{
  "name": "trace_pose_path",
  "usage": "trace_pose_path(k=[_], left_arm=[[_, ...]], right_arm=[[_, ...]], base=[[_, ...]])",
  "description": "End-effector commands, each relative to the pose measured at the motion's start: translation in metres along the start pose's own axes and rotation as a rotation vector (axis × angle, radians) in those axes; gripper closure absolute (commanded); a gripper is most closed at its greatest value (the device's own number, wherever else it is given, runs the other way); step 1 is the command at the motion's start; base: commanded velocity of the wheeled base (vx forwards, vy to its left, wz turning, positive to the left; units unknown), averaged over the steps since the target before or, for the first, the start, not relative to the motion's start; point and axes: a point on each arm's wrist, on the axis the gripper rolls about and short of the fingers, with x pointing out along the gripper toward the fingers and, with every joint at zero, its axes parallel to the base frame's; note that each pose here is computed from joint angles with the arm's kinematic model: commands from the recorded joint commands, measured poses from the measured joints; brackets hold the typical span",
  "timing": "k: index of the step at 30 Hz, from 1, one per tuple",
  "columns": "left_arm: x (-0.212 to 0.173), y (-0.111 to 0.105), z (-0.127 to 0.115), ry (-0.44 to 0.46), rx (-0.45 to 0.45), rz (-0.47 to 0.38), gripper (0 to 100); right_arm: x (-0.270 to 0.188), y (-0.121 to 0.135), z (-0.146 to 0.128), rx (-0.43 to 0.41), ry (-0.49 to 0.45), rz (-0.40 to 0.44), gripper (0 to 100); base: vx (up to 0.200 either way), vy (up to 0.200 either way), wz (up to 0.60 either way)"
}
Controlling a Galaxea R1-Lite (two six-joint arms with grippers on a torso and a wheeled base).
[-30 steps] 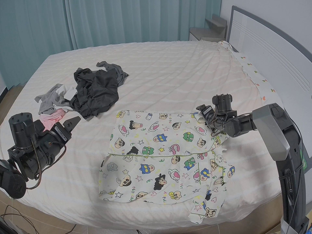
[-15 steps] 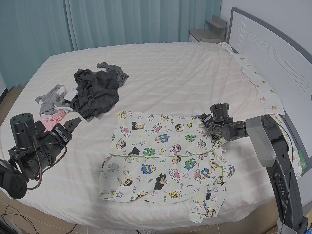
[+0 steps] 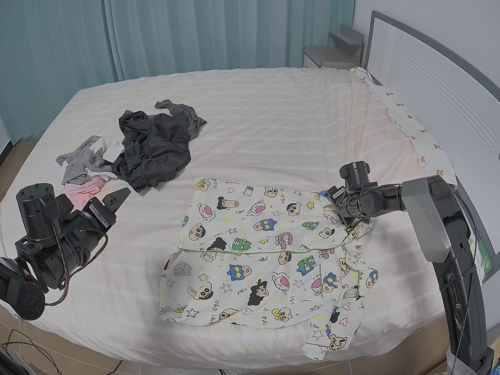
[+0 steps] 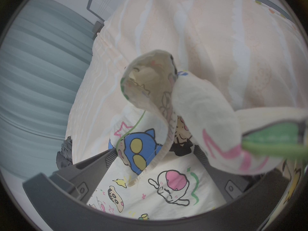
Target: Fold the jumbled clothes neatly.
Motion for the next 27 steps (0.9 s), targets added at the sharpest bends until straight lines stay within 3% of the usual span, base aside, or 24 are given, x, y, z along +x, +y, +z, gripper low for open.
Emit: trace_pose_path(k=[1, 8, 13, 15, 17, 20, 24, 27], left_arm=[[0.001, 0.000, 0.000, -0.008, -0.001, -0.009, 0], [-0.002, -0.001, -0.006, 0.010, 0.004, -0.023, 0], [-0.008, -0.004, -0.015, 0.021, 0.015, -0.068, 0], [-0.015, -0.004, -0.020, 0.024, 0.027, -0.117, 0], [-0.019, -0.003, -0.023, 0.039, 0.043, -0.144, 0], [-0.024, 0.002, -0.029, 0.090, 0.085, -0.169, 0], [-0.029, 0.008, -0.037, 0.165, 0.127, -0.201, 0], [-0.038, 0.012, -0.053, 0.297, 0.162, -0.261, 0]], right_arm=[[-0.038, 0.039, 0.016, 0.016, -0.055, 0.153, 0], [-0.127, 0.099, 0.022, 0.003, -0.083, 0.339, 0], [-0.162, 0.114, 0.003, -0.094, -0.046, 0.336, 0], [-0.167, 0.110, -0.011, -0.278, -0.066, 0.238, 0], [-0.169, 0.109, -0.015, -0.354, -0.108, 0.180, 0], [-0.189, 0.108, -0.010, -0.367, -0.143, 0.116, 0], [-0.229, 0.101, -0.009, -0.390, -0.074, 0.008, 0], [-0.289, 0.093, -0.011, -0.437, 0.007, -0.060, 0]], base=[[0.000, 0.000, 0.00], [0.000, 0.000, 0.00], [0.000, 0.000, 0.00], [0.000, 0.000, 0.00], [0.000, 0.000, 0.00], [0.000, 0.000, 0.00], [0.000, 0.000, 0.00], [0.000, 0.000, 0.00]])
